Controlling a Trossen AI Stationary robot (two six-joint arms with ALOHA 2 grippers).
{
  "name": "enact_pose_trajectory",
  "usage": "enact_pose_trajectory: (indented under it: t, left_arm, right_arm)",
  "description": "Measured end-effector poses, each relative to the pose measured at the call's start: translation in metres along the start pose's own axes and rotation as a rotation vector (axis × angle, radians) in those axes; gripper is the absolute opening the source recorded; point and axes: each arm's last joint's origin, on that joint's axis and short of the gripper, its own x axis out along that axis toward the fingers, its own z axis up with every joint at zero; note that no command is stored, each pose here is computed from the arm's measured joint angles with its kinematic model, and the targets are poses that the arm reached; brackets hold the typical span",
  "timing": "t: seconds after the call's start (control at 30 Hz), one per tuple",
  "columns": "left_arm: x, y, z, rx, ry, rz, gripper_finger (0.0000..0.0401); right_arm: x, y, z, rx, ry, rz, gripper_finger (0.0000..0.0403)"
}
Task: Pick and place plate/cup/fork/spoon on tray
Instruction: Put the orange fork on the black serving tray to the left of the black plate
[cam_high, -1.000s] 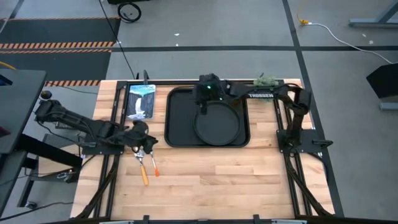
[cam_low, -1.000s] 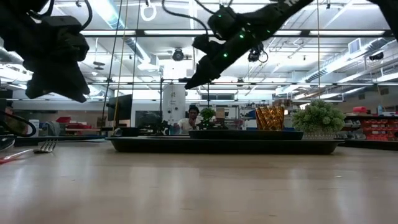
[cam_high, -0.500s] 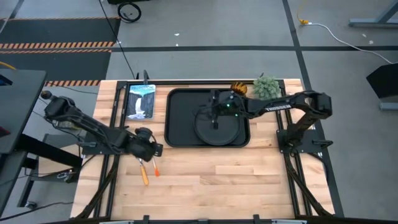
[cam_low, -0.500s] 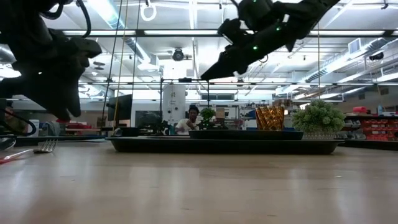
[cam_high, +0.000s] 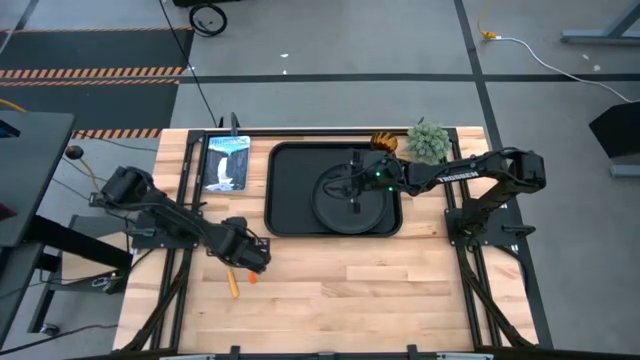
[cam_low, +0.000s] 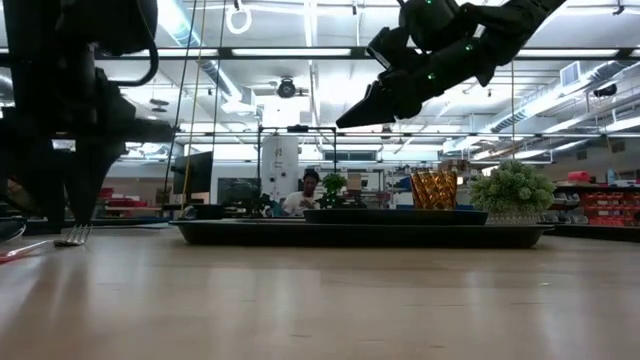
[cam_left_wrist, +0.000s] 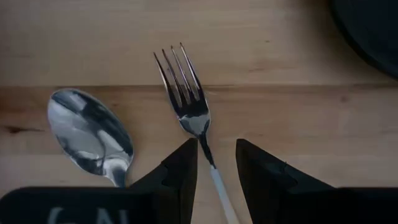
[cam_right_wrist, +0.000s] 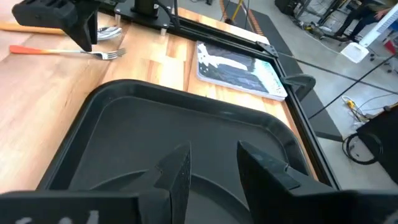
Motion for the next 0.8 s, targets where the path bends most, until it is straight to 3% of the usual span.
enact_pose_trajectory:
  t: [0.33, 0.53, 0.8]
  left_arm:
    - [0.017, -0.004, -0.01, -0.088, 0.066, 0.102, 0.0118]
    - [0.02, -0.006, -0.012, -0.087, 0.072, 0.1, 0.0114]
    - [0.02, -0.008, -0.013, -0.081, 0.085, 0.086, 0.004]
  right_arm:
    - [0.0, 0.001, 0.0, 0.009, -0.008, 0.022, 0.0137]
    - [0.0, 0.002, 0.001, 0.022, -0.019, 0.05, 0.0137]
    - [0.0, 0.002, 0.001, 0.026, -0.021, 0.057, 0.0137]
